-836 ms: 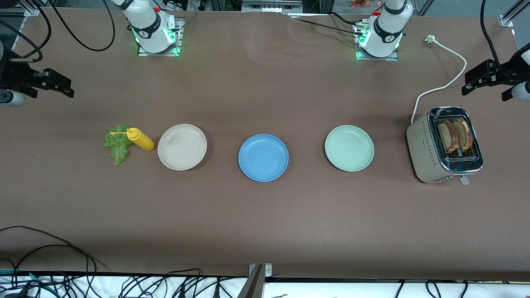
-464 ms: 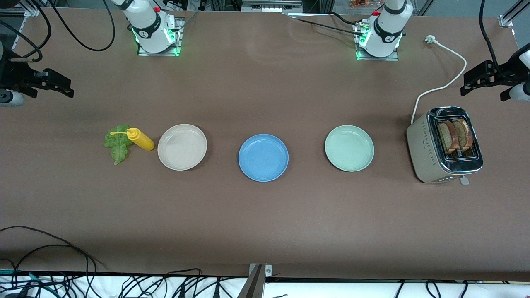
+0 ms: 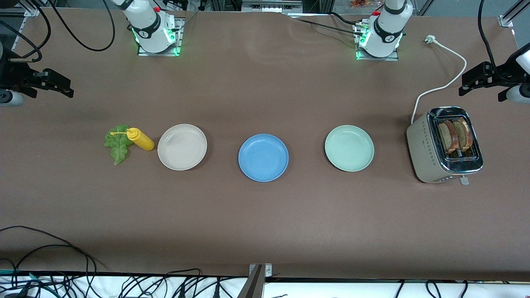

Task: Make sandwich in blue plate with both arms
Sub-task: 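Move the left gripper down to the toast in the toaster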

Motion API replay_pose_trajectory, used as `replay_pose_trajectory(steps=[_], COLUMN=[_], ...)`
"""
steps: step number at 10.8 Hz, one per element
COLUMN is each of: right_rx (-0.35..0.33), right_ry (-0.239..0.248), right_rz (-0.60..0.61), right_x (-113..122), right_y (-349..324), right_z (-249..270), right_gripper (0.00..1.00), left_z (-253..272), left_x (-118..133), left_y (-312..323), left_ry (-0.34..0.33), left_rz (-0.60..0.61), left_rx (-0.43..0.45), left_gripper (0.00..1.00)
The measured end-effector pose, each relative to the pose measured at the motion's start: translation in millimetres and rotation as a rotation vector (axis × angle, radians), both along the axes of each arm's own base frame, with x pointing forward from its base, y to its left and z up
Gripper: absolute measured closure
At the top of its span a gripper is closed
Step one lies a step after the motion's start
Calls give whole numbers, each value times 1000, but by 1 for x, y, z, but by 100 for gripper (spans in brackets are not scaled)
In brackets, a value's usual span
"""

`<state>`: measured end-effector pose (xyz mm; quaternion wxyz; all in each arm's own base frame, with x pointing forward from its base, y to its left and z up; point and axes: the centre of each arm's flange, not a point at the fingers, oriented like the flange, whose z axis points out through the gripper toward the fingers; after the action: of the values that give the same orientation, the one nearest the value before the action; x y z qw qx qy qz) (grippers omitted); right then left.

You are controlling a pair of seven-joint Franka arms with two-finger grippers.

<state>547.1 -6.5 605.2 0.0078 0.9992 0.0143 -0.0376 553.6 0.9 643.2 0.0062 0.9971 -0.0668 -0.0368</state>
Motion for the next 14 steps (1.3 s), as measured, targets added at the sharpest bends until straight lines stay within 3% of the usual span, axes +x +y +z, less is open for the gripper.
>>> replay_pose_trajectory(steps=[14], right_rx=[-2], right_ry=[14], right_rz=[-4], right_x=[-5], right_y=[-2], right_z=[11], right_gripper=[0], left_z=[-155], left_x=[10], left_y=[71], left_ry=[9], left_rz=[129], left_rx=[6], left_gripper=[5])
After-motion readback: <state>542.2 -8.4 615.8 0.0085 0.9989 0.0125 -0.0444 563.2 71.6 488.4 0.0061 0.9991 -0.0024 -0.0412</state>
